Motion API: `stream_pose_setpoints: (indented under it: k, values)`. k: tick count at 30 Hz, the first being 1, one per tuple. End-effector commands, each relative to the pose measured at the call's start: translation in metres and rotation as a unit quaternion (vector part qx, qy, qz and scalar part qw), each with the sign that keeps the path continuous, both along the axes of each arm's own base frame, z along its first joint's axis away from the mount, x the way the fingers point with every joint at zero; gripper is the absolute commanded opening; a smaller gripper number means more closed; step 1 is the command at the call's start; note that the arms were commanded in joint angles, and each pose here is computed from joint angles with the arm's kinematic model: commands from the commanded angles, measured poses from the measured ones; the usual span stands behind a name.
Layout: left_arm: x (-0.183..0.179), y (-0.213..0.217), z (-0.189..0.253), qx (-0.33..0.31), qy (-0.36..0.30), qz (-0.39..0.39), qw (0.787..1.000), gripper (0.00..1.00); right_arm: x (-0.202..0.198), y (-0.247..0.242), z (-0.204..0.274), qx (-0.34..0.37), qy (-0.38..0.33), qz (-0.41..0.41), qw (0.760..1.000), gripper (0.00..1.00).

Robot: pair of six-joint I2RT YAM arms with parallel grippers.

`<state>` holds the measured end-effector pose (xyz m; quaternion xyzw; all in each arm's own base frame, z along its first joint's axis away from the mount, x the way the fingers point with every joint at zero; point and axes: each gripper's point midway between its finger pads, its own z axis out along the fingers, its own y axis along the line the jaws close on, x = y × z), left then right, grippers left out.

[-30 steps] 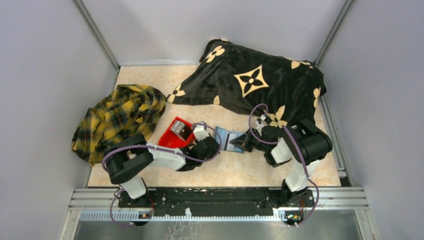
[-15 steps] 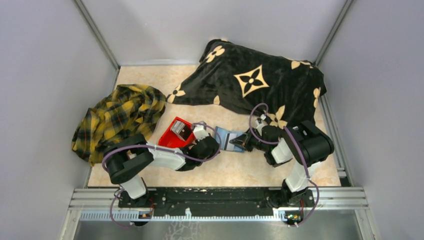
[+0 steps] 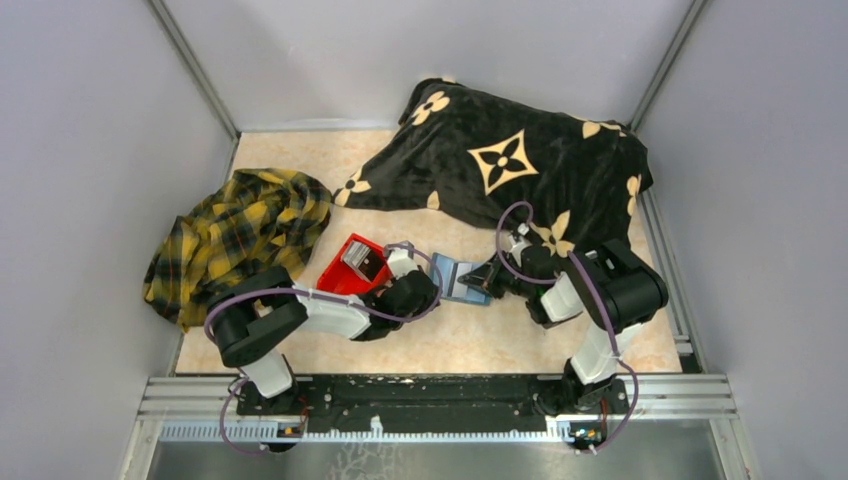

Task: Put the credit cards into the card holder
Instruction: Insert the credit card into the card holder.

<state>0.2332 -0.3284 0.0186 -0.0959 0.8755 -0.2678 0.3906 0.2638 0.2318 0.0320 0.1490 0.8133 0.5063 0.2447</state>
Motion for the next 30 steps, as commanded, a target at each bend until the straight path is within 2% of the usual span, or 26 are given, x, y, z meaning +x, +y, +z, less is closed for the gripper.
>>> stream_pose_setpoints:
  k: [1,5,12,18,25,30]
  values:
    - [-0.047,0.052,-0.074,0.138,0.098,-0.050,0.984,0.11,0.016,0.002,0.011,-0.003,-0.036,0.000,0.999,0.00]
    - [-0.048,0.049,-0.073,0.139,0.102,-0.060,0.983,0.18,0.016,0.002,0.004,-0.014,-0.030,0.004,0.999,0.00]
    - [-0.050,0.051,-0.069,0.154,0.112,-0.064,0.980,0.44,0.014,0.002,-0.009,-0.036,-0.017,0.010,0.999,0.00]
    - [-0.049,0.057,-0.059,0.173,0.113,-0.057,0.977,0.58,0.013,0.000,-0.020,-0.054,-0.008,0.009,0.998,0.00]
    - [-0.058,0.087,-0.054,0.215,0.132,-0.029,0.967,0.63,0.014,-0.002,-0.028,-0.069,0.000,0.007,0.998,0.00]
    - [-0.053,0.107,-0.040,0.233,0.116,0.014,0.965,0.64,0.013,-0.003,-0.033,-0.074,0.004,0.008,0.997,0.00]
